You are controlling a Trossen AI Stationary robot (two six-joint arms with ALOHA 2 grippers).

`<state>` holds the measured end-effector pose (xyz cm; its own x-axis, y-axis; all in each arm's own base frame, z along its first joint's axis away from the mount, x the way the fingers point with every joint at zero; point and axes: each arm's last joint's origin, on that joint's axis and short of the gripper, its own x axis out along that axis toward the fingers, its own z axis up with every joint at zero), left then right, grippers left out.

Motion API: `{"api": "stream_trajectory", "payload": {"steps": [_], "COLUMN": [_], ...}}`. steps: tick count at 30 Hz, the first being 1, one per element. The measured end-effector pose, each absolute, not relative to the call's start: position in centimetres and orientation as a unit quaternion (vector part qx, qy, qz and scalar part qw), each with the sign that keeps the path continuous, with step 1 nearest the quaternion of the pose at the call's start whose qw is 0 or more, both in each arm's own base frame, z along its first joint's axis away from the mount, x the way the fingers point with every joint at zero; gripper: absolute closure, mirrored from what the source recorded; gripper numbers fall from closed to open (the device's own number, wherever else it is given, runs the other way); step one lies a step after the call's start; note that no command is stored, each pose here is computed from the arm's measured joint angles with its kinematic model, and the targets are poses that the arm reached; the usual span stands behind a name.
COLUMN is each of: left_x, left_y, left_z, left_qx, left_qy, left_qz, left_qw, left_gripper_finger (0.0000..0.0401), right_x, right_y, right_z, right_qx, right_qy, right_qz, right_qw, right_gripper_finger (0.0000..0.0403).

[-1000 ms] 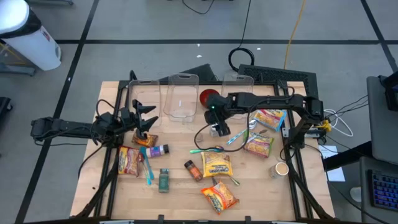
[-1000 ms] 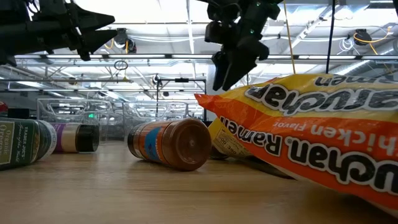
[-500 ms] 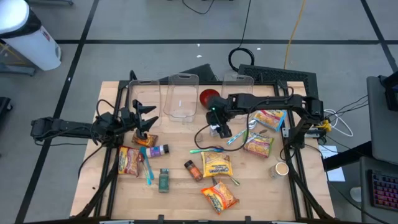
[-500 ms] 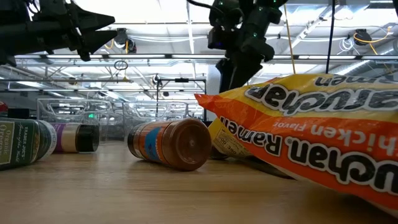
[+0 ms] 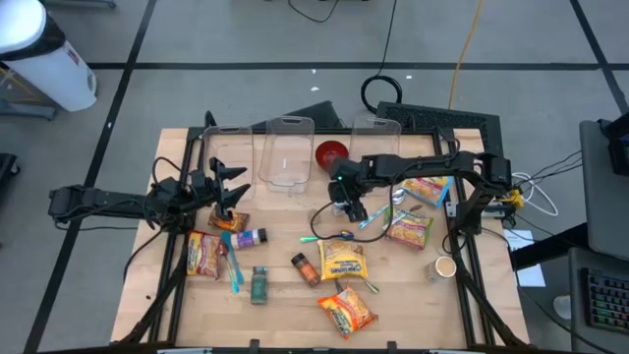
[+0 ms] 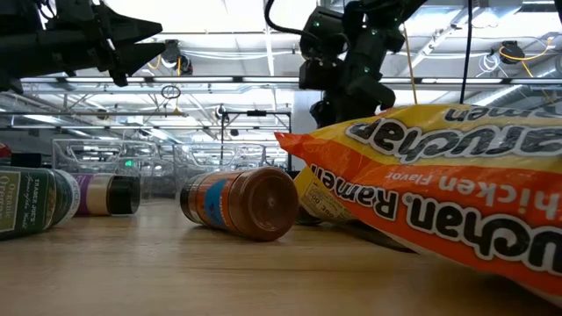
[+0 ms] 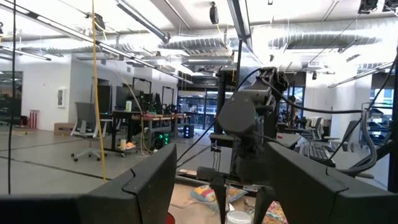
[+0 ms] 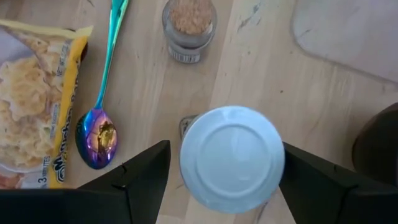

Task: Pick & Place Food Item
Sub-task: Put the white seasoning bottle into the right transparent bin

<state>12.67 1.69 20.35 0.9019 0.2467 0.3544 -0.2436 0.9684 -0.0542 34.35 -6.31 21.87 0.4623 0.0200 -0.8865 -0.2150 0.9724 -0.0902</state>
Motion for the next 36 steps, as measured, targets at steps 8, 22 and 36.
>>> {"api": "stream_trajectory", "payload": {"steps": [8,22,36], "left_x": [12.67,12.68,12.68], "left_y": [1.69,1.69,1.69], "left_z": [20.35,20.34,20.34], "left_qx": [-0.004,-0.003,-0.004], "left_qy": [-0.182,-0.182,-0.182], "left_qz": [0.126,0.126,0.126], "left_qw": [0.975,0.975,0.975], "left_gripper_finger": [0.0148,0.0148,0.0148], "right_x": [34.61,34.65,34.45], "right_y": [-6.34,-6.35,-6.26], "right_z": [21.90,21.93,21.84], "right_qx": [-0.098,-0.098,-0.095], "right_qy": [0.499,0.497,0.507], "right_qz": [0.067,0.067,0.072], "right_qw": [0.858,0.860,0.854], "right_gripper_finger": [0.0138,0.0203,0.0204]}}
